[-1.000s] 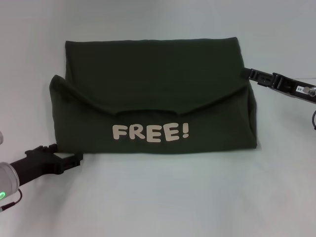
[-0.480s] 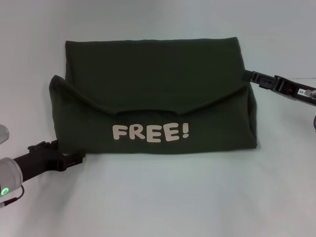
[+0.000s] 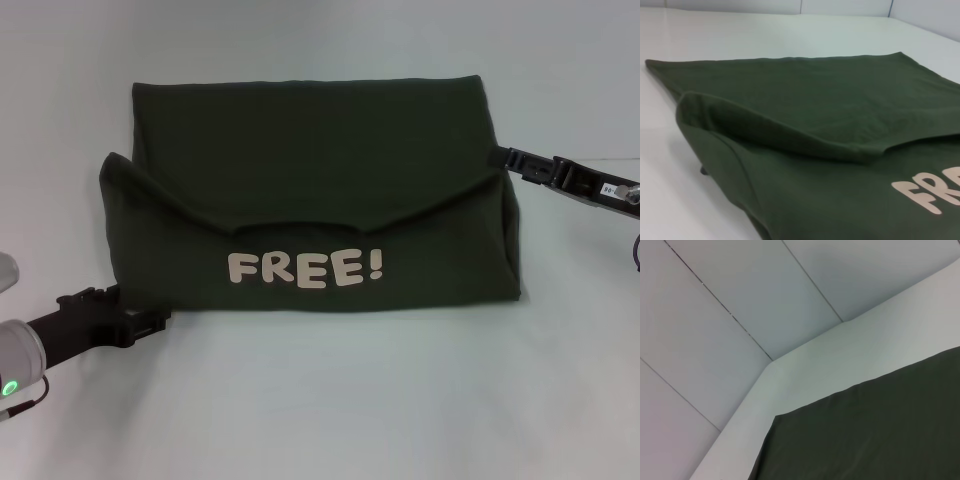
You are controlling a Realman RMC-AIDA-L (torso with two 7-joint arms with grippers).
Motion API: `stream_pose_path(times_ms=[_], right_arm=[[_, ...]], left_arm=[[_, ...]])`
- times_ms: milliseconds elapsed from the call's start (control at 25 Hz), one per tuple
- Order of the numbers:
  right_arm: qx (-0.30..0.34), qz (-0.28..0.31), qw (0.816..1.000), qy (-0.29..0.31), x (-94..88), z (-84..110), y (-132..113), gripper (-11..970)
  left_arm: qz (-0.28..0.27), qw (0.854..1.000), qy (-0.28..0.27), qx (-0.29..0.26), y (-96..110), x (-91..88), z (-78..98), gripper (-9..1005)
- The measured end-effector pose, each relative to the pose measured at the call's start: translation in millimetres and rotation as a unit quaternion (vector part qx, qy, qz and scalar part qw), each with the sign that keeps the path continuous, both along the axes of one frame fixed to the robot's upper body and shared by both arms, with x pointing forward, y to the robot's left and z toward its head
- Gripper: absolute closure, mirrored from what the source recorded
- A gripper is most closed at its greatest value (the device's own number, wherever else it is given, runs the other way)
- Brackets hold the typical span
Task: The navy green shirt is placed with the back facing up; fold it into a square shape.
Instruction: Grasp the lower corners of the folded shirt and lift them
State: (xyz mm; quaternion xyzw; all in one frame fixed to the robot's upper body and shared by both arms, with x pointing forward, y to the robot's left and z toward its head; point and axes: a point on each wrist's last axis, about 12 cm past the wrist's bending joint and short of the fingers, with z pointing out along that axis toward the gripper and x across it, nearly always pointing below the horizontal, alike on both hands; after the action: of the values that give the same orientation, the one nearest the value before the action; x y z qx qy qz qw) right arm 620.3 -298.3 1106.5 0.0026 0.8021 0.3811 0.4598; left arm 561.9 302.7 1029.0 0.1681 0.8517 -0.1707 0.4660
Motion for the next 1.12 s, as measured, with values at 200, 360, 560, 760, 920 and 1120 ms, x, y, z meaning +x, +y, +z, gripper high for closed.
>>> stream_pose_path(times_ms=[200, 360, 560, 760, 920, 1120], right_arm=[[0.001, 0.001, 1.0, 0.0, -0.5, -0.1, -0.1, 32], [0.002, 0.001, 1.0, 0.0, -0.7, -0.3, 0.0, 33], [0.002, 0.001, 1.0, 0.0, -0.8, -0.5, 0.1, 34], [0.0, 0.003, 1.0, 0.0, -0.8, -0.6, 0.9, 34], [-0.002, 0.004, 1.0, 0.001, -0.9, -0.9, 1.1, 35], [-0.018, 0.014, 1.0, 0.015, -1.7, -2.9, -1.1, 35]], left_arm=[[0.006, 1.0, -0.002, 0.005, 4.5, 2.6, 2.4, 266], [0.007, 1.0, -0.004, 0.007, 5.1, 3.9, 3.8, 392], [0.007, 1.0, -0.004, 0.008, 4.9, 4.6, 4.0, 499], [0.007, 1.0, -0.004, 0.009, 5.0, 5.1, 4.1, 624], [0.004, 1.0, -0.003, 0.012, 4.6, 5.4, 3.9, 782], [0.004, 1.0, -0.004, 0.016, 5.5, 6.1, 5.0, 962]])
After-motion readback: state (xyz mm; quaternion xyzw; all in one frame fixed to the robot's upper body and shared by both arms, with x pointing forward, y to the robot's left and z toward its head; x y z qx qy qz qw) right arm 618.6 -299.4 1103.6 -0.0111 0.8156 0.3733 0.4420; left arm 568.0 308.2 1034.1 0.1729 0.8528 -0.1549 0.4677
